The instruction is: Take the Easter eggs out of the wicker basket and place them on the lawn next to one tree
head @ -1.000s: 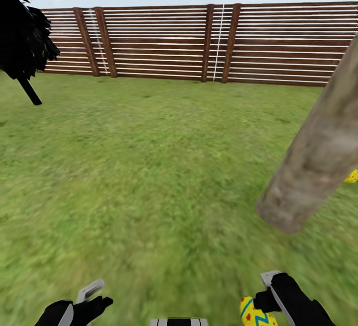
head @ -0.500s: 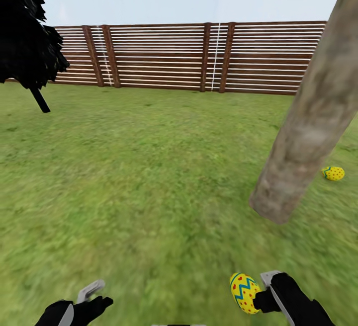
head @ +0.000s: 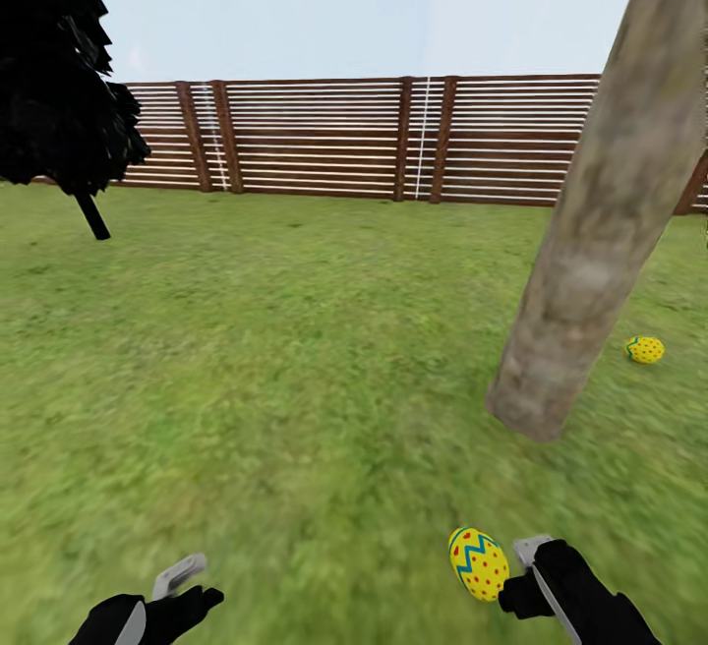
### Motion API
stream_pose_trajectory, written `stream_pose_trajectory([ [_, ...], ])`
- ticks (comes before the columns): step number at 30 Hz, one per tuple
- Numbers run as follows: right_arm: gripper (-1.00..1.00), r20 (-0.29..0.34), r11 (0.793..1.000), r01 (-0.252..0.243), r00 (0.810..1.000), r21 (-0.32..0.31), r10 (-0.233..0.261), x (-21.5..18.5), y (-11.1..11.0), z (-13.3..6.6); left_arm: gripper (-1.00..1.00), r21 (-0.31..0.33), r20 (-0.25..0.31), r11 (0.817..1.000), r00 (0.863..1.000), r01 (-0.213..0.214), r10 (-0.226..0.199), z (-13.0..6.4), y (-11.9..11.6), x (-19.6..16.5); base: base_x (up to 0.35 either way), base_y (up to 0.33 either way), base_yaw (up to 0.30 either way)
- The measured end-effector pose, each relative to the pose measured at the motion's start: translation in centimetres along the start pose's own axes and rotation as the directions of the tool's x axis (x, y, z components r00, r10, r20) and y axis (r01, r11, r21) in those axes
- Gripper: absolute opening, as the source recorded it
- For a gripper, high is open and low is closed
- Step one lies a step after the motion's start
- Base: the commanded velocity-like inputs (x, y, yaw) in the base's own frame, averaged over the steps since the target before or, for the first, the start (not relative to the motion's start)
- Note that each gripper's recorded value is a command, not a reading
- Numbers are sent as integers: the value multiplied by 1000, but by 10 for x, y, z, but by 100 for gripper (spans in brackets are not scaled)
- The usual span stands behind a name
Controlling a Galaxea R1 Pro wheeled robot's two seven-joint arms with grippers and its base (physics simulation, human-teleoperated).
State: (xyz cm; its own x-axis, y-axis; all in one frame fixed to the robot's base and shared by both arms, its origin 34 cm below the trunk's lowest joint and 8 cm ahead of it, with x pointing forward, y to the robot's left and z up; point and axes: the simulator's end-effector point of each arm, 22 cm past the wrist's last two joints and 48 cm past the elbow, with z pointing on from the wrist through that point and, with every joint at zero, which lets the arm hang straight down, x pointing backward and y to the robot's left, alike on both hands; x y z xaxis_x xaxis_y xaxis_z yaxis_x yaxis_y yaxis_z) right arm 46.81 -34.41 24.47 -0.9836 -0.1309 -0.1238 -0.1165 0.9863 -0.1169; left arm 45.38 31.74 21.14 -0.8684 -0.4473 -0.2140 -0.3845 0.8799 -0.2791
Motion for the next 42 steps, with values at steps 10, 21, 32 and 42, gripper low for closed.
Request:
stream_pose_trajectory([
  [10,100,39,1000,-5,999,6,5,-12,-3,-15,100,20,35,1000,999,-7,7,-11,-10,-13,-242,-50,0],
  [21,100,83,1000,-10,996,10,9,-25,-7,-33,100,40,73,999,997,-15,12,-25,-20,-27,-334,-101,0],
  [32,100,126,1000,-7,992,18,4,-37,-8,-51,100,60,111,998,994,-25,18,-39,-31,-40,-335,-102,66],
  [42,100,149,1000,-12,989,21,8,-47,-12,-69,100,76,129,997,991,-32,22,-53,-44,-49,-324,-106,245],
])
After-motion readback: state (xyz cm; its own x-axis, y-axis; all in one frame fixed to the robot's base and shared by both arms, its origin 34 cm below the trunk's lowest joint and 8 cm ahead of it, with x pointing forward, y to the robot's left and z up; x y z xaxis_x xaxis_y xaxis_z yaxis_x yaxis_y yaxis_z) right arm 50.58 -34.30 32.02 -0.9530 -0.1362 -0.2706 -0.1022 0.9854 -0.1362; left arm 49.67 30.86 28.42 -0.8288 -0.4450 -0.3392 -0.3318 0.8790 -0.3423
